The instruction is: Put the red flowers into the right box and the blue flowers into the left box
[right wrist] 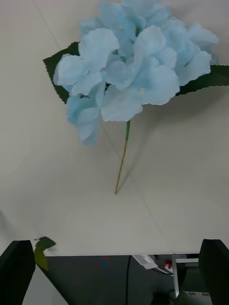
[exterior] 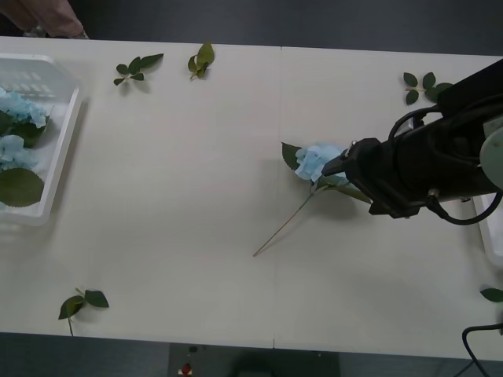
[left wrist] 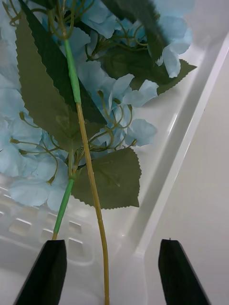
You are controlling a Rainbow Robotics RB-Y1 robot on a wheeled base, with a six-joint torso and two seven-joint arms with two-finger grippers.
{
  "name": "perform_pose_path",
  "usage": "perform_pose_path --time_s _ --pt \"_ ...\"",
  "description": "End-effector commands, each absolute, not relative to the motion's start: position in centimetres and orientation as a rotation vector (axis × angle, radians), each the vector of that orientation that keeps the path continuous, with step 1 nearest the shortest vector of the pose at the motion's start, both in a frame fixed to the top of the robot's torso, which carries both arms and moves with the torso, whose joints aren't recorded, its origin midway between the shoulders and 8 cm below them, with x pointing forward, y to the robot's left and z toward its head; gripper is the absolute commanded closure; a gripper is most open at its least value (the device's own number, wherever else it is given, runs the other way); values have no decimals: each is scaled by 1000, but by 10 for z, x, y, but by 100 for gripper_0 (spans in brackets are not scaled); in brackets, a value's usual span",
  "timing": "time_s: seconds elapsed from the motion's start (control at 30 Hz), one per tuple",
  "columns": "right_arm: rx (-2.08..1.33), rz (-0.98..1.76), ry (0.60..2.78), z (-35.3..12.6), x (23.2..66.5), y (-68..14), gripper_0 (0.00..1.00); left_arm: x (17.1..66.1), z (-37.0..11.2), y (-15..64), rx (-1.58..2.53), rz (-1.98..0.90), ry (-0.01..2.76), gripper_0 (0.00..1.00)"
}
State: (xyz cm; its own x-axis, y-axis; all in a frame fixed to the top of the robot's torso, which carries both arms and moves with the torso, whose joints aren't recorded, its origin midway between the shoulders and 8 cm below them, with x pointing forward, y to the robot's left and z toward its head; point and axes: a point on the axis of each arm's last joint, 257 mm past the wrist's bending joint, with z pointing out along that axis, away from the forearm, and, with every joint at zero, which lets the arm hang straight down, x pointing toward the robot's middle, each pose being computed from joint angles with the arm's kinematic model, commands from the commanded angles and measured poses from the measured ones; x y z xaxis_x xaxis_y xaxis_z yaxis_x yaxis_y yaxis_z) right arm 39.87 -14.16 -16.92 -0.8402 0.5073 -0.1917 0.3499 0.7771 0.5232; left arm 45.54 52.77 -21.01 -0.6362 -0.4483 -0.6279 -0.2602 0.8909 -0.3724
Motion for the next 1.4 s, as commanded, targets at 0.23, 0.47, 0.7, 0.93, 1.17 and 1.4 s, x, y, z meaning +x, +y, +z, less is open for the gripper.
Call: perform_pose_path --time_s 0.23,0.47,0.7,0.93,1.17,1.4 --pt "855 532 2699 -223 403 -131 0 484 -146 524 -406 -351 2154 0" --pt "888 394 2716 -255 416 -125 0 496 -121 496 -341 -407 2116 0" --pt "861 298 2674 -276 440 -116 0 502 -101 460 -259 -467 2090 0" --pt "868 257 2659 -295 460 -103 0 505 -78 415 -145 -528 2069 0" --pt "858 256 2656 -309 465 -91 0 499 -60 351 12 -606 2045 0" --pt "856 243 2659 -324 466 -85 0 480 -57 288 158 -689 2025 0"
